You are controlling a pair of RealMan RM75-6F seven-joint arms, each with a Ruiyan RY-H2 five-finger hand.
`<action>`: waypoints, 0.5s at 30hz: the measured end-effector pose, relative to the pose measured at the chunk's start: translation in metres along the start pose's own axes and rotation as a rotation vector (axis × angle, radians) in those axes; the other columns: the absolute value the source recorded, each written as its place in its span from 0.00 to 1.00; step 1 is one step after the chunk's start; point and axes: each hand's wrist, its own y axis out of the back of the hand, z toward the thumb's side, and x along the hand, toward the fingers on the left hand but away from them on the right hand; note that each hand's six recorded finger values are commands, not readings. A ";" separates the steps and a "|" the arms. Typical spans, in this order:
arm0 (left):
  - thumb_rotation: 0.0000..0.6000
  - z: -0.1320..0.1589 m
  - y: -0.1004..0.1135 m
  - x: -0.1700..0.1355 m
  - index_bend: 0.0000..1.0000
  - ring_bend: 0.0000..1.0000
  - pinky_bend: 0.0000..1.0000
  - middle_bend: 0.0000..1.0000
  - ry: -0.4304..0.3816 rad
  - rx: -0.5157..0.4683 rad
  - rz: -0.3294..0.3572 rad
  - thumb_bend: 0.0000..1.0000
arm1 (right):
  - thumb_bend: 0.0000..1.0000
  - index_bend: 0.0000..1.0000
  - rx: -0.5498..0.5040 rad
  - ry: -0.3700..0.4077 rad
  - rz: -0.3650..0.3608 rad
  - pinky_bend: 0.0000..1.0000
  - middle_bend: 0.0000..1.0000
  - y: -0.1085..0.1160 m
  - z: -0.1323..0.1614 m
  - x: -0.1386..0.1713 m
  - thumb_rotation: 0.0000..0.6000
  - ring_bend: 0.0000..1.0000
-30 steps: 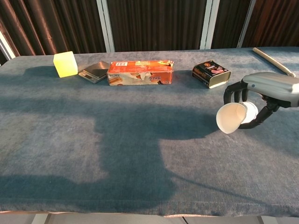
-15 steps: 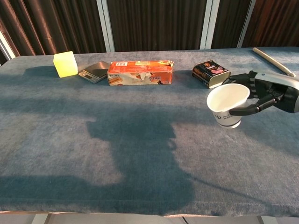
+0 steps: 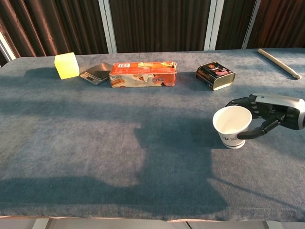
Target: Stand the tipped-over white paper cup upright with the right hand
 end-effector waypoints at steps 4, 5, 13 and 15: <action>1.00 0.000 0.000 0.000 0.20 0.03 0.25 0.05 0.001 -0.001 0.000 0.39 | 0.35 0.49 0.015 0.004 -0.011 0.31 0.29 0.004 0.001 0.002 1.00 0.19; 1.00 0.000 0.000 0.000 0.20 0.03 0.25 0.05 0.001 -0.001 0.000 0.39 | 0.35 0.48 0.019 0.004 -0.014 0.29 0.27 0.005 0.001 0.002 1.00 0.17; 1.00 0.000 0.000 0.000 0.20 0.03 0.25 0.05 0.002 -0.001 0.000 0.39 | 0.34 0.32 0.103 0.016 -0.032 0.09 0.04 0.012 0.004 0.009 1.00 0.00; 1.00 0.000 0.000 0.000 0.20 0.03 0.25 0.05 0.002 -0.001 0.000 0.39 | 0.32 0.26 0.135 0.023 -0.035 0.06 0.01 0.014 0.006 0.011 1.00 0.00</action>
